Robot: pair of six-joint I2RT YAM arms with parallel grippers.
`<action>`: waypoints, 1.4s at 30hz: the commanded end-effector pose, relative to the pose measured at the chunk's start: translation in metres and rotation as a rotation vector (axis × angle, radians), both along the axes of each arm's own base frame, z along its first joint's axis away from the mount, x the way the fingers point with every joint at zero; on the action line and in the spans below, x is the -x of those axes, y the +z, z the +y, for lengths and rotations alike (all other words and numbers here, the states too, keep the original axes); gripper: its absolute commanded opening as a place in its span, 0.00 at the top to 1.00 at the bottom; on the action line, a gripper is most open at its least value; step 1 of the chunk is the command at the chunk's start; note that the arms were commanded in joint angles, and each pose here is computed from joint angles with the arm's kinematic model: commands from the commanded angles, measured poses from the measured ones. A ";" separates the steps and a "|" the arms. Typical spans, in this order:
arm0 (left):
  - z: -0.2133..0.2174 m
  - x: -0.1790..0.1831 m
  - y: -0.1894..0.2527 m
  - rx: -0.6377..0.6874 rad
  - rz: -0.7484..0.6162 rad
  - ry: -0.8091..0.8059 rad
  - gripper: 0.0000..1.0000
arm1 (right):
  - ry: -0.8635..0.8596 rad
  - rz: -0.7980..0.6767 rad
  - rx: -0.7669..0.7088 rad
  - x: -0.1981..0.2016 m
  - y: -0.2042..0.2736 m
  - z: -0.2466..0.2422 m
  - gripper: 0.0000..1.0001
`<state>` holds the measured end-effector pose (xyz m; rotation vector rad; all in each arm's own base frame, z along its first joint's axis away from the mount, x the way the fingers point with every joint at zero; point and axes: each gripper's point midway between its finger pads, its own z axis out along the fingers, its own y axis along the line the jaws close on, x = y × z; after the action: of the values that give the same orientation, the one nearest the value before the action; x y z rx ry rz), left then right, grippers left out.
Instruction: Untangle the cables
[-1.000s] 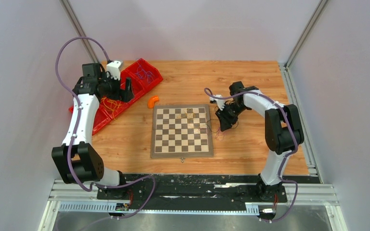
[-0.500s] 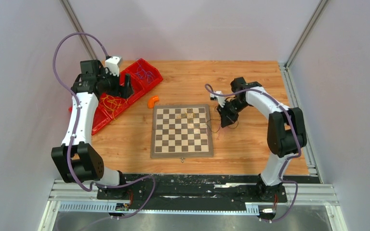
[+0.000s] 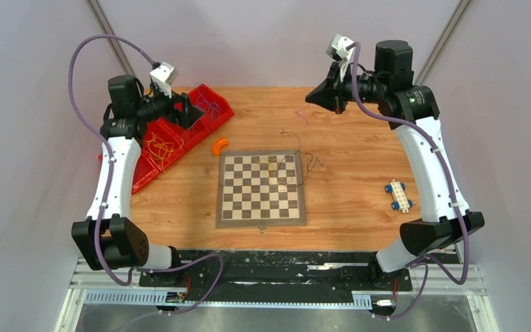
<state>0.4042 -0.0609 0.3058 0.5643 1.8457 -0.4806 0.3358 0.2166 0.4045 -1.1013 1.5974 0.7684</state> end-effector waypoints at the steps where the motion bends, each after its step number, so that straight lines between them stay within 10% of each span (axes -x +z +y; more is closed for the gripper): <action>1: -0.077 0.043 0.089 0.083 -0.269 -0.393 0.00 | 0.072 -0.007 -0.143 0.006 0.042 0.032 1.00; 14: -0.225 0.100 0.125 0.231 -0.286 -0.814 0.05 | 0.248 -0.048 -0.209 0.034 0.060 0.093 1.00; 18: -0.232 0.102 0.110 0.218 -0.209 -0.835 0.36 | 0.275 -0.051 -0.229 0.038 0.063 0.103 1.00; 21: -0.226 0.105 0.103 0.206 -0.161 -0.813 0.89 | 0.254 -0.054 -0.225 0.033 0.060 0.103 1.00; 24: -0.204 0.098 0.102 0.226 -0.146 -0.709 1.00 | 0.208 -0.040 -0.211 0.023 0.051 0.097 0.90; 28: -0.157 0.071 0.103 0.267 -0.109 -0.488 1.00 | 0.146 0.025 -0.199 0.007 0.031 0.083 0.38; 31: -0.106 0.043 0.090 0.260 -0.063 -0.251 1.00 | 0.090 0.067 -0.180 -0.006 0.011 0.073 0.18; 42: 0.070 -0.002 0.042 0.139 0.065 0.370 1.00 | 0.007 0.117 -0.091 -0.022 -0.047 0.053 0.03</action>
<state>0.4020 -0.0425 0.3534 0.2521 1.8465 -0.5549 0.3604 0.2754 0.3428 -0.9974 1.7040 0.9793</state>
